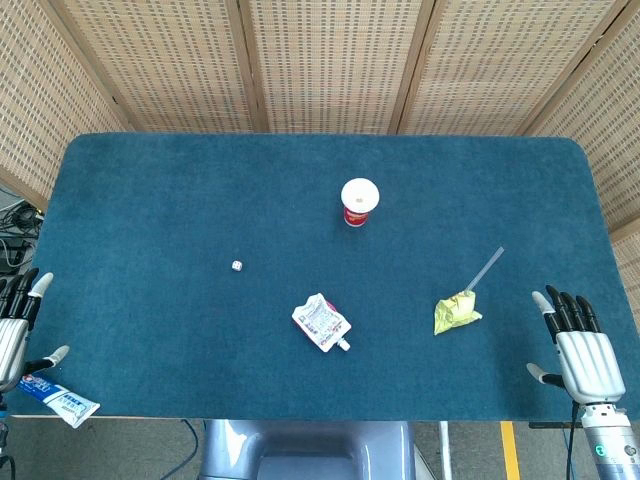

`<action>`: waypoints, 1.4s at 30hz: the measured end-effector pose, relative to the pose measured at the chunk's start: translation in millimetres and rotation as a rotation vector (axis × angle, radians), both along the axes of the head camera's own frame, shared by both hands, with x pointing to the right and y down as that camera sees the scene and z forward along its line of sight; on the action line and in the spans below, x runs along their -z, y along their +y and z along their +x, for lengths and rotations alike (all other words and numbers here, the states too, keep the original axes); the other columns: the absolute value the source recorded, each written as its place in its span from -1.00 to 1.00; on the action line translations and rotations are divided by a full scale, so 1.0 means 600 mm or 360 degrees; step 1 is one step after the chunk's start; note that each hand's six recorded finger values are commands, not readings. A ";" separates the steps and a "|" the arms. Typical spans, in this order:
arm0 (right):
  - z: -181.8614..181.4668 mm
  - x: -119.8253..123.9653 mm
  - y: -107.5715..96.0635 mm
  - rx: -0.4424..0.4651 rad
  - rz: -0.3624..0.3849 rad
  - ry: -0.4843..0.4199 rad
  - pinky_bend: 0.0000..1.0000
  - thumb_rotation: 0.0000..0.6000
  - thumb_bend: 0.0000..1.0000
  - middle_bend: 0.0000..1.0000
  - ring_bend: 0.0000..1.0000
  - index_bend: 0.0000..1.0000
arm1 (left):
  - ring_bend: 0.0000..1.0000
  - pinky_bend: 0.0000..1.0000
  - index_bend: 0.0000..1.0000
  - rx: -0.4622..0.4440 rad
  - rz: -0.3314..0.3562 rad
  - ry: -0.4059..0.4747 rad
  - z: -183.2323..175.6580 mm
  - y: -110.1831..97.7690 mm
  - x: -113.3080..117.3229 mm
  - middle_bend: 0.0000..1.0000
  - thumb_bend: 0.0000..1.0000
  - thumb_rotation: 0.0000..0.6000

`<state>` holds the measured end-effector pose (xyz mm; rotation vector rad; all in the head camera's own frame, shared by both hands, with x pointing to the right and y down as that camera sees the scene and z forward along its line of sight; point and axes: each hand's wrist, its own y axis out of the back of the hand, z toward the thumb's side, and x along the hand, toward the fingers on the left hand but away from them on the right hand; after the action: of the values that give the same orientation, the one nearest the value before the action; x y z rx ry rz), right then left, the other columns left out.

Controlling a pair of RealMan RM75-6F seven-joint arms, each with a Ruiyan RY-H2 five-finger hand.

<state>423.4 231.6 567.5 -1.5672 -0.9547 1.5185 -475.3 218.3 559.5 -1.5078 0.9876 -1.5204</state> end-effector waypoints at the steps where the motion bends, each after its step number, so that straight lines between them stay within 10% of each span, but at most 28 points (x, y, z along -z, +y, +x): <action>1: 0.000 0.000 0.000 0.0001 0.0000 0.0000 -1.00 1.00 -1.00 -1.00 -1.00 -1.00 | -1.00 -1.00 -1.00 0.0000 0.0000 0.0000 0.000 0.000 0.000 -1.00 -0.99 1.00; 30: -0.004 0.003 0.002 0.0014 0.0009 -0.0013 -1.00 1.00 -1.00 -1.00 -1.00 -1.00 | -1.00 -1.00 -1.00 -0.0005 0.0006 0.0005 0.003 -0.003 -0.001 -1.00 -0.93 1.00; 42: -0.009 -0.008 0.007 0.0041 -0.0024 0.0001 -1.00 1.00 -1.00 -1.00 -1.00 -1.00 | -1.00 -1.00 -0.66 -0.0113 -0.0018 0.0035 0.046 -0.082 -0.041 -1.00 -0.55 1.00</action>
<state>418.0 235.7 572.1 -1.5836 -0.9217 1.5116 -447.7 169.0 584.2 -1.5543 0.9294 -1.4649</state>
